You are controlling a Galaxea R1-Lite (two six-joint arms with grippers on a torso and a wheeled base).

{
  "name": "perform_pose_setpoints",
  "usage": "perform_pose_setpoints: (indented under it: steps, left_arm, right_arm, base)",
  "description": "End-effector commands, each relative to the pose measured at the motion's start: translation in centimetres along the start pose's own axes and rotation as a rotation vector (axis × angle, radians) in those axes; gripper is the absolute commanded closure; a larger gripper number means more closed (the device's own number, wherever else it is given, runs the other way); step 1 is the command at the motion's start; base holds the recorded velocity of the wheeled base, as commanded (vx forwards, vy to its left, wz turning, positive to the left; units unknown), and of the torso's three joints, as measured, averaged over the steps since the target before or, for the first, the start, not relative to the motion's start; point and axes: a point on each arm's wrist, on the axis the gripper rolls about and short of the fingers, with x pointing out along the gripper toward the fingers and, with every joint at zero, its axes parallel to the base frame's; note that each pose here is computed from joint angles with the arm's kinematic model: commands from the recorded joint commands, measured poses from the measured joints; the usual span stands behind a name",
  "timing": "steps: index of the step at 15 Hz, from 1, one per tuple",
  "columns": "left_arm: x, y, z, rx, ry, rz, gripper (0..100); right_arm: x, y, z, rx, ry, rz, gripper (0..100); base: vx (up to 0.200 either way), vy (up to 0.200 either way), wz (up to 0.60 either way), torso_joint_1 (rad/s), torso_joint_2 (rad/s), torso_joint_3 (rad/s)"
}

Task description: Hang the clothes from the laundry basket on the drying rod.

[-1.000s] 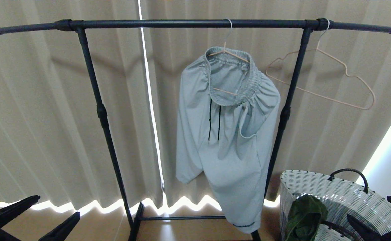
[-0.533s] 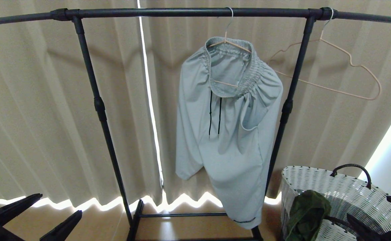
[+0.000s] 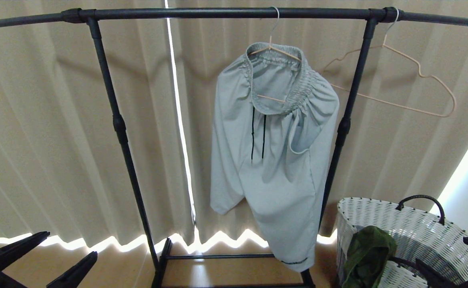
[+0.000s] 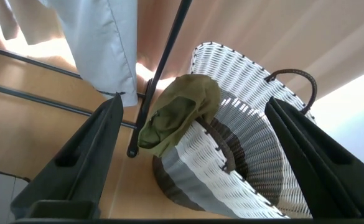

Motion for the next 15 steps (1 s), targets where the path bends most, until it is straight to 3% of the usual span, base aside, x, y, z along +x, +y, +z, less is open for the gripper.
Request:
perform_pose_setpoints:
  steps: [1,4,8,15]
  left_arm:
    - [0.02,0.0,0.0,0.0,0.001,0.0,0]
    - [0.02,0.0,0.0,0.0,0.001,0.0,0]
    - [-0.02,0.0,0.01,0.0,-0.002,0.0,0]
    - [-0.04,0.0,0.04,0.0,-0.005,0.001,0]
  right_arm:
    - [-0.19,-0.01,-0.01,-0.003,-0.011,-0.001,0]
    - [-0.13,0.01,-0.1,-0.006,0.002,-0.003,0]
    - [-0.19,-0.01,-0.02,-0.005,-0.006,-0.003,0]
    - [-0.28,0.02,-0.17,-0.005,-0.01,-0.004,0]
  base:
    - [0.0,0.0,0.0,0.0,0.0,0.0]
    - [0.0,0.0,0.0,-0.032,0.01,-0.027]
    - [0.0,0.0,0.0,-0.425,0.04,-0.364]
    - [0.0,0.0,0.0,-0.041,0.01,-0.041]
